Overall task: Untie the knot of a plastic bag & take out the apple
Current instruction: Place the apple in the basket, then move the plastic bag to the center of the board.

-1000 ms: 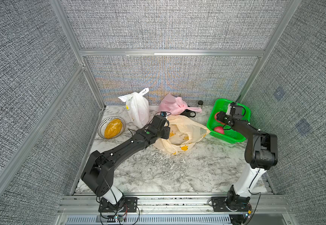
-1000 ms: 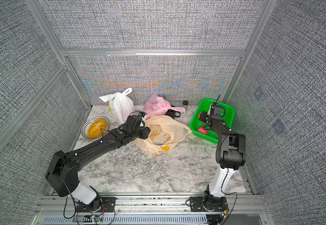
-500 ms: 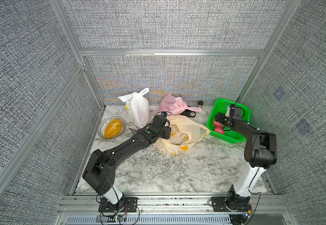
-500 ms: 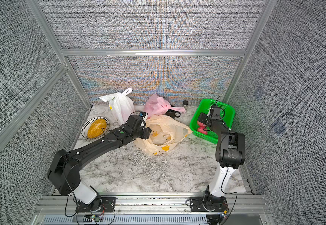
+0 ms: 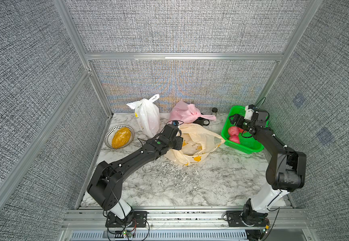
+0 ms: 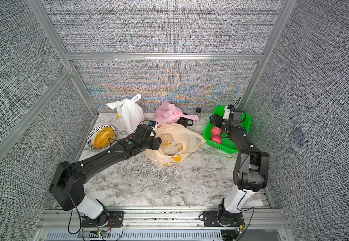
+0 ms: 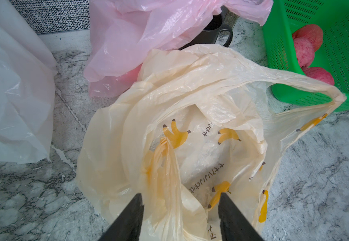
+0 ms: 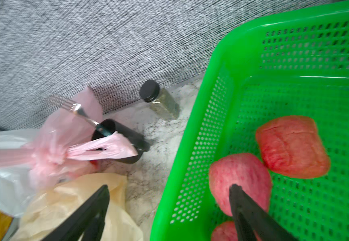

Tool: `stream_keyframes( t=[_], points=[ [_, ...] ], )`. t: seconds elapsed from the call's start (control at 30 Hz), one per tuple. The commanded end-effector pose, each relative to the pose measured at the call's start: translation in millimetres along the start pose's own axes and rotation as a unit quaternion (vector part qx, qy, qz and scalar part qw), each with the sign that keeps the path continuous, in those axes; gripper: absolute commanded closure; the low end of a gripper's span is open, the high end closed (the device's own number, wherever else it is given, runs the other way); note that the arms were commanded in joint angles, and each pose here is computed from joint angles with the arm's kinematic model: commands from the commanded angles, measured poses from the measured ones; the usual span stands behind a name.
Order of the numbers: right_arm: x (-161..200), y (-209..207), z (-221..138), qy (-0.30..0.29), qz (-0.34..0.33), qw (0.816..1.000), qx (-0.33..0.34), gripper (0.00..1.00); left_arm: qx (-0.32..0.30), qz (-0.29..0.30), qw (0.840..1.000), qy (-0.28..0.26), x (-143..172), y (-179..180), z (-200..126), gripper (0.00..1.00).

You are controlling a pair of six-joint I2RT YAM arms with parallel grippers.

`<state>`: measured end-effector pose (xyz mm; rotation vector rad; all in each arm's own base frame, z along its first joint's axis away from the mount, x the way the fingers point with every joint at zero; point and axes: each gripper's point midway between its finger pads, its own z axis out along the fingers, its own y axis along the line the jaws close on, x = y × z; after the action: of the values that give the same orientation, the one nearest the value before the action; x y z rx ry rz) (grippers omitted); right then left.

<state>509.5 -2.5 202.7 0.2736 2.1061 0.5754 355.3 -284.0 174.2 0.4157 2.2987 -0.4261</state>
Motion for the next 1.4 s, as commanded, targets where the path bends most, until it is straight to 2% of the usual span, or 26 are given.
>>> stream_keyframes(
  t=[0.0,0.17,0.3,0.47,0.6,0.8,1.1,1.17,1.27,1.37],
  points=[
    [20,42,-13,0.049,0.027,0.992,-0.109,0.13,0.002,-0.002,1.0,-0.014,-5,0,-3,0.4],
    [42,89,-41,0.092,0.058,0.966,-0.234,0.13,0.003,-0.005,1.0,-0.02,-3,0,-9,0.4],
    [52,116,-65,0.104,0.081,0.944,-0.301,0.13,0.004,-0.008,1.0,-0.024,0,1,-13,0.4],
    [69,143,-86,0.141,0.089,0.914,-0.369,0.13,0.002,-0.008,1.0,-0.026,3,3,-15,0.4],
    [86,166,-100,0.171,0.069,0.891,-0.415,0.13,0.0,-0.006,1.0,-0.029,4,5,-16,0.4],
    [100,184,-109,0.191,0.047,0.876,-0.44,0.14,0.001,-0.005,1.0,-0.03,5,5,-16,0.4],
    [104,188,-103,0.196,0.033,0.878,-0.436,0.15,0.022,0.0,0.999,-0.031,-1,-5,-13,0.42],
    [102,186,-93,0.19,0.012,0.895,-0.403,0.15,0.042,0.001,0.999,-0.031,-6,-14,-9,0.43],
    [92,172,-71,0.17,-0.036,0.937,-0.302,0.13,0.098,0.005,0.995,-0.031,-17,-40,2,0.43],
    [74,165,-64,0.131,-0.054,0.957,-0.253,0.1,0.127,0.02,0.991,-0.02,-26,-68,17,0.42]
  ],
)
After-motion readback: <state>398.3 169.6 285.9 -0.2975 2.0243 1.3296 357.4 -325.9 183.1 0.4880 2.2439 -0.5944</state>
